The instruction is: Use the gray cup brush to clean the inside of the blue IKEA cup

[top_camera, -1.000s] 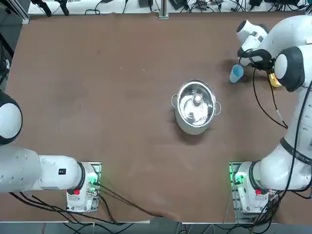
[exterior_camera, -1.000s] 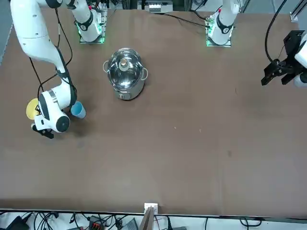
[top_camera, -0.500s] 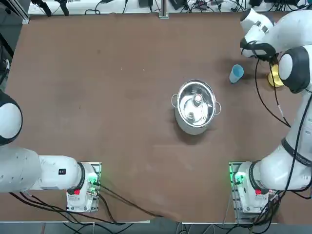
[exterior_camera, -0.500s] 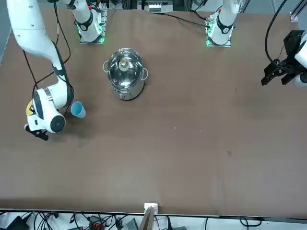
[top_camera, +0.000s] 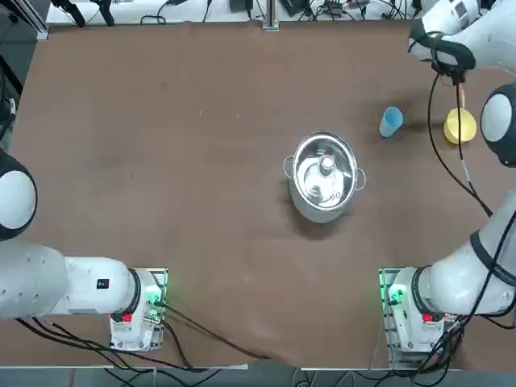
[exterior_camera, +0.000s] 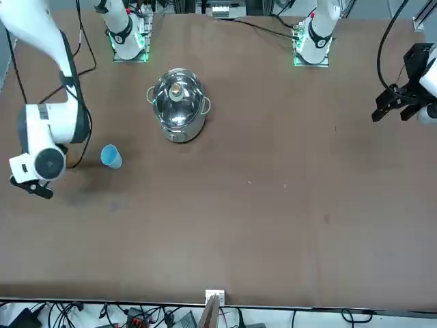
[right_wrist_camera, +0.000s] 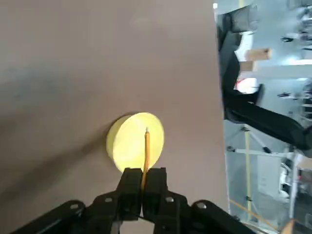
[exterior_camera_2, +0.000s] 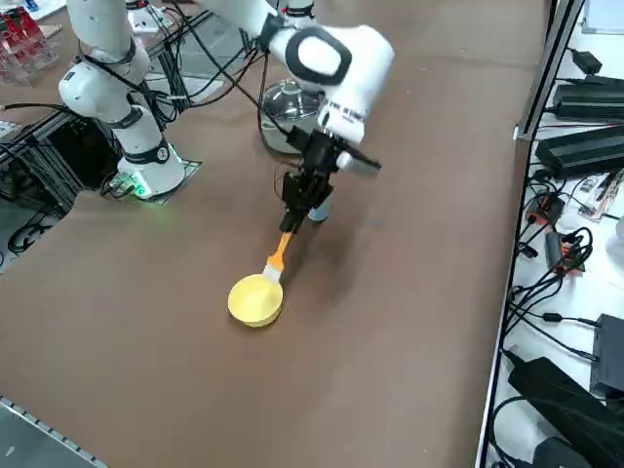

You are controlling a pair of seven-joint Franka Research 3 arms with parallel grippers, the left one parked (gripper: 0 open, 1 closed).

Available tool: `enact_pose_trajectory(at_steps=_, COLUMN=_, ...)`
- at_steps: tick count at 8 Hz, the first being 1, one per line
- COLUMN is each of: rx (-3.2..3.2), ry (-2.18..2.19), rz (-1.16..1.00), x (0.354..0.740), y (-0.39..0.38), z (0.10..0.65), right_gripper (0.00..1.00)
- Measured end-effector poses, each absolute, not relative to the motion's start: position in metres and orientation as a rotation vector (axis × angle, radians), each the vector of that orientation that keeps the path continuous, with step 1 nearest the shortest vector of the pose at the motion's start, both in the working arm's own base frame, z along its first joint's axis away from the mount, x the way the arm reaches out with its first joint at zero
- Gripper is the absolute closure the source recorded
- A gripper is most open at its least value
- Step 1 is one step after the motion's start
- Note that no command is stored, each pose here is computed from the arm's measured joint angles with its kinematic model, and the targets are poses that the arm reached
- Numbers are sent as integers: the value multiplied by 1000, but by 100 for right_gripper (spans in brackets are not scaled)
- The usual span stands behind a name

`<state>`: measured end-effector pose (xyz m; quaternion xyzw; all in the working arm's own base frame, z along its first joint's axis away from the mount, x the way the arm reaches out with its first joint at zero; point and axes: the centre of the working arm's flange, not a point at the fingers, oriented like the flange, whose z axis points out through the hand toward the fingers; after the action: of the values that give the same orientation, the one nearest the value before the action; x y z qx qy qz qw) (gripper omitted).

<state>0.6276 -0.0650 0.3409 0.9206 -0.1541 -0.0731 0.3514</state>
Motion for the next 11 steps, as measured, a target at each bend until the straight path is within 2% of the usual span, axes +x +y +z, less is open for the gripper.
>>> enact_pose_trajectory(at_steps=5, rx=2846, ry=-332, rz=-243, x=615, y=-5, z=433, right_gripper=96)
enact_pose_trajectory(at_steps=8, rx=2979, ry=-157, rz=-254, x=599, y=8, z=420, right_gripper=96)
enact_pose_trajectory(at_steps=11, rx=3060, ry=-159, rz=-262, x=584, y=17, z=395, right_gripper=96)
